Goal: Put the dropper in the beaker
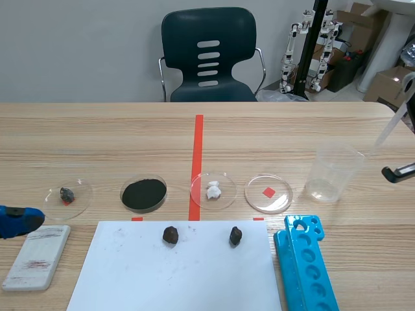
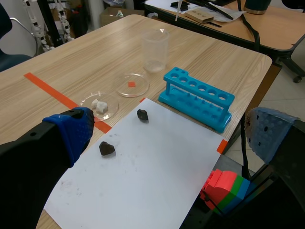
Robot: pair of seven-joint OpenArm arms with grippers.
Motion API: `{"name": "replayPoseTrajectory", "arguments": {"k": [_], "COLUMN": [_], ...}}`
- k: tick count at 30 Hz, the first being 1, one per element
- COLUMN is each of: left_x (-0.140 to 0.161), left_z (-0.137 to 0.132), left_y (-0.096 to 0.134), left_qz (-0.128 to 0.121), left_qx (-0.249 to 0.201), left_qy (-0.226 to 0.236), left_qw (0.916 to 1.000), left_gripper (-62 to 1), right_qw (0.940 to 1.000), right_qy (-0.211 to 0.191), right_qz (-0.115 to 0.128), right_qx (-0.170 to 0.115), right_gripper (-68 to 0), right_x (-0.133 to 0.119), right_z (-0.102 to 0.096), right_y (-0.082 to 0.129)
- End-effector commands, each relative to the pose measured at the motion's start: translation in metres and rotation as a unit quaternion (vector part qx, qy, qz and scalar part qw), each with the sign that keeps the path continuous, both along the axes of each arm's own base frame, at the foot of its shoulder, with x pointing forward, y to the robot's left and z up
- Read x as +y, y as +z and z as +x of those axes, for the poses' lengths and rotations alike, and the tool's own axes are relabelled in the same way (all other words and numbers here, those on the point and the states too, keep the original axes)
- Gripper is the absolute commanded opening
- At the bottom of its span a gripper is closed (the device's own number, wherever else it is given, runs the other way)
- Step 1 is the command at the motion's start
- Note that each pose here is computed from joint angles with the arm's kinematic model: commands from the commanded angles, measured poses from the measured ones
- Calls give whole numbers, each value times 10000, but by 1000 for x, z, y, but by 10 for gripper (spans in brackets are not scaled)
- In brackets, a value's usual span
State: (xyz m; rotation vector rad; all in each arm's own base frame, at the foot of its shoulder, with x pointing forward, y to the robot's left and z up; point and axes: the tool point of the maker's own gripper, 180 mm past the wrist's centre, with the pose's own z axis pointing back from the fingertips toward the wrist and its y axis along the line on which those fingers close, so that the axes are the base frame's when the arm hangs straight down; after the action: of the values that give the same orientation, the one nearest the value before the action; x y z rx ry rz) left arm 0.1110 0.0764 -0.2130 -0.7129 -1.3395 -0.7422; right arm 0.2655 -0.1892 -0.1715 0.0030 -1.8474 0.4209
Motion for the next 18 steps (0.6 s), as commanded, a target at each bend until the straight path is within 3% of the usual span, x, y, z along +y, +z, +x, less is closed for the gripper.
{"name": "replayPoseTrajectory", "arguments": {"k": [1,7,18], "left_x": [-2,-2,-2], "left_z": [-1,-1,-1], "left_y": [5,5,5], "left_qz": [-156,-154,-154], "left_qx": [-13,-12,-12], "left_qy": [37,37,37], "left_qw": [9999,9999,9999], "left_gripper": [14,14,14], "right_qw": [9999,9998,9997], "right_qy": [48,-13,-29], "right_qz": [-37,44,244], "right_qx": [-117,-216,-85], "right_gripper": [-665,-665,-665], "right_x": [-4,-12,-11], "right_z": [4,16,50], "right_y": [7,10,-9]}}
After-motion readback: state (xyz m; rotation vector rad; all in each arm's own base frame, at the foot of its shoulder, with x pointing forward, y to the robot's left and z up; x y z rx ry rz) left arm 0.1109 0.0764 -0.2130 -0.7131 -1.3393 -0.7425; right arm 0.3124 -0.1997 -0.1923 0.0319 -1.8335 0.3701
